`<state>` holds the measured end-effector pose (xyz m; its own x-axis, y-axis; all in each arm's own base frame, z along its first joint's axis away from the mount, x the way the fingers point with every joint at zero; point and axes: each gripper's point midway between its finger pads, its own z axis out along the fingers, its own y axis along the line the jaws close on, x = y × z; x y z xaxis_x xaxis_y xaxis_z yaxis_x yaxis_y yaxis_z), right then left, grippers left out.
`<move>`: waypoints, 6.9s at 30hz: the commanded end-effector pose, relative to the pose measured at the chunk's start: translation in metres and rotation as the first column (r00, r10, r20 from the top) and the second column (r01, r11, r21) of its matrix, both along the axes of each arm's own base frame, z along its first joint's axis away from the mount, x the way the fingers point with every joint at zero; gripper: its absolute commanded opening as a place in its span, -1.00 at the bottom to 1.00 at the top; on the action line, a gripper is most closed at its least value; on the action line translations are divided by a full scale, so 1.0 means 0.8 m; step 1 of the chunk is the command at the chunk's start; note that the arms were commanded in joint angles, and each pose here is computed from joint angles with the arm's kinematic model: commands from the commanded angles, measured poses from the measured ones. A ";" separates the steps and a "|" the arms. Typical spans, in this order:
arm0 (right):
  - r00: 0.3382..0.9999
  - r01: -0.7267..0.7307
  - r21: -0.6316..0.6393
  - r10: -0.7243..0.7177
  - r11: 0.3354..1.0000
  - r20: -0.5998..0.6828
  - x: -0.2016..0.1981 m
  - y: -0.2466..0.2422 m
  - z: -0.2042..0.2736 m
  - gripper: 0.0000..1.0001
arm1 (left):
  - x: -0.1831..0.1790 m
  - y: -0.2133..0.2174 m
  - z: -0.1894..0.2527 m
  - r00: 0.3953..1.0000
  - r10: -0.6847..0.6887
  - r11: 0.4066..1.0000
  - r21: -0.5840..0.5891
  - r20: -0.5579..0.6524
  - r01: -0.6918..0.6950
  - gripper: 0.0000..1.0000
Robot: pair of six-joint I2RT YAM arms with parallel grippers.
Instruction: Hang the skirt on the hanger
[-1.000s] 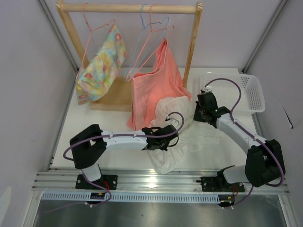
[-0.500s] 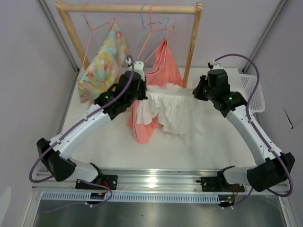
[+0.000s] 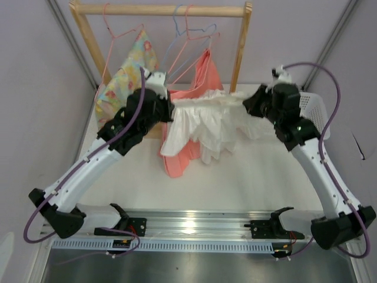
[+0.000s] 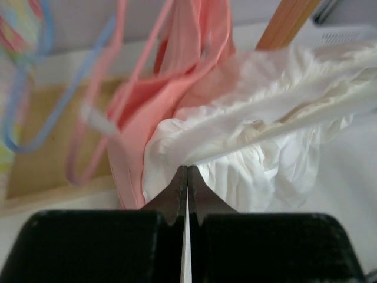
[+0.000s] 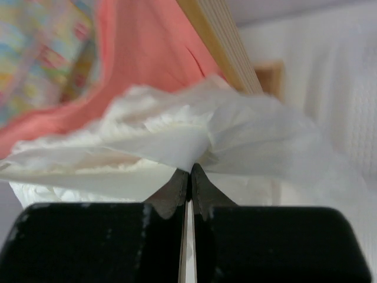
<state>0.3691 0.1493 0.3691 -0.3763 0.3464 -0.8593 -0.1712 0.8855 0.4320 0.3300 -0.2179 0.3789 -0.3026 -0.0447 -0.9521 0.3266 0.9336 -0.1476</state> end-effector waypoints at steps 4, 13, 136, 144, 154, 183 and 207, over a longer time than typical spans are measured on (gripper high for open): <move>0.935 0.080 -0.017 -0.081 0.997 -0.347 -0.112 -0.031 -0.203 -1.00 | -0.067 0.026 -0.179 0.963 -0.032 0.999 -0.004 -0.267 0.032 -1.00; 0.836 0.118 -0.022 -0.111 0.993 -0.537 -0.215 -0.036 -0.340 -1.00 | -0.134 0.002 -0.310 0.860 -0.154 0.988 -0.057 -0.486 0.144 -1.00; 0.936 -0.143 -0.037 0.122 0.989 -0.331 -0.139 0.021 -0.214 0.37 | 0.101 0.117 0.203 0.921 0.005 0.997 0.070 0.390 -0.035 -1.00; 0.931 -0.146 -0.052 0.119 0.988 -0.345 -0.138 0.019 -0.223 0.36 | -0.002 0.182 0.217 0.860 0.195 0.979 -0.040 0.472 -0.200 -1.00; 0.930 -0.141 -0.051 0.114 0.989 -0.350 -0.137 0.019 -0.226 0.36 | -0.100 0.147 0.252 0.824 -0.028 0.995 -0.060 0.567 0.075 -1.00; 0.886 -0.053 -0.195 -0.043 0.979 -0.462 -0.173 -0.007 -0.296 0.05 | -0.210 -0.033 -0.083 0.740 -0.671 0.741 -0.011 -0.050 0.671 -1.00; 0.851 0.065 -0.180 -0.148 0.982 -0.504 -0.222 -0.022 -0.324 -0.03 | -0.219 -0.088 -0.165 0.664 -0.731 0.673 -0.005 -0.157 0.740 -1.00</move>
<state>0.1873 0.1311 0.0998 -0.7875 0.2558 -0.5607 0.1257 0.9573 0.2603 0.1472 -0.2780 0.2385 -0.3643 0.3371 -0.8681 0.8886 0.4046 -0.2158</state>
